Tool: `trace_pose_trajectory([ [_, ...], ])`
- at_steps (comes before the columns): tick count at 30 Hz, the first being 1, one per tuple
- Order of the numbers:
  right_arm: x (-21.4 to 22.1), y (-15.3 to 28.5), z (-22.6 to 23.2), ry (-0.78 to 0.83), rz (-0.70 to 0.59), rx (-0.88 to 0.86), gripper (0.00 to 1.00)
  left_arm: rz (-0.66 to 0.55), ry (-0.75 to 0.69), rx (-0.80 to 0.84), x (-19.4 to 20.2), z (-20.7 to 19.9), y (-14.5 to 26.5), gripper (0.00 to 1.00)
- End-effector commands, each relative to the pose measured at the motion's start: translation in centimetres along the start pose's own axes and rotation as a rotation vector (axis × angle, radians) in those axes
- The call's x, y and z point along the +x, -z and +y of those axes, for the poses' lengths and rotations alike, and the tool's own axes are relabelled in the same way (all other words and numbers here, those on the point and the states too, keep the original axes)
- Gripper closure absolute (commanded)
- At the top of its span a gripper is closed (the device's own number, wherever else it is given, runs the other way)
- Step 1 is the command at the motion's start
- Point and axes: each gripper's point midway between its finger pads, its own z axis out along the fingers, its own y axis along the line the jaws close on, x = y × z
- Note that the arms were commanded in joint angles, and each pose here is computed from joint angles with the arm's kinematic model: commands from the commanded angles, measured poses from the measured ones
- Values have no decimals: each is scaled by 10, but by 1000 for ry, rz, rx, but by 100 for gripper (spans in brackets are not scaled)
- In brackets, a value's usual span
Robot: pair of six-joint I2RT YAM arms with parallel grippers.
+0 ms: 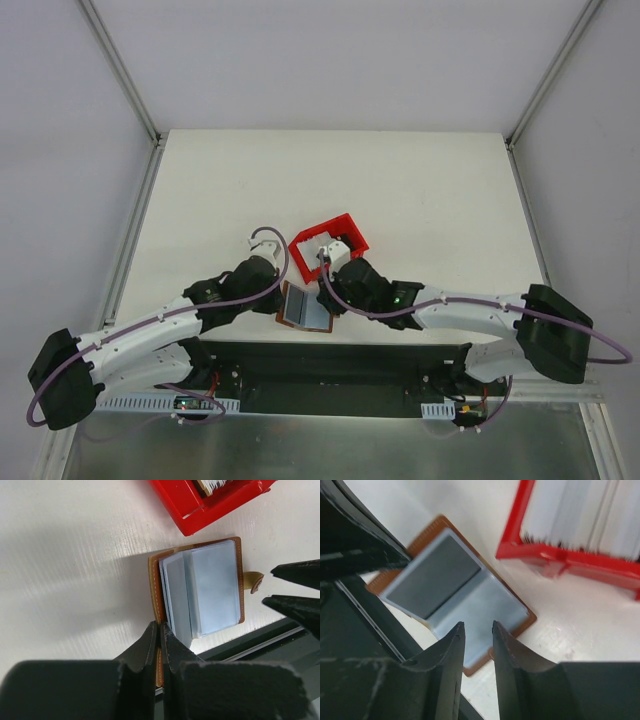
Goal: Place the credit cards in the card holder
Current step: Close the card holder at the center of the board.
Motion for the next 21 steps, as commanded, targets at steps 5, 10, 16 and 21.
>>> trace_pose_trajectory([
  [5,-1,-22,13,-11,103,88,72,-4,-6,-5,-10,-4,7,100],
  [10,18,-27,9,-11,202,126,76,-10,-1,-2,-12,-4,9,100],
  [16,27,-20,-4,3,239,200,77,-4,-7,-12,-12,-3,9,100],
  [21,31,-7,-11,11,242,216,77,-7,-7,-36,-13,1,10,100],
])
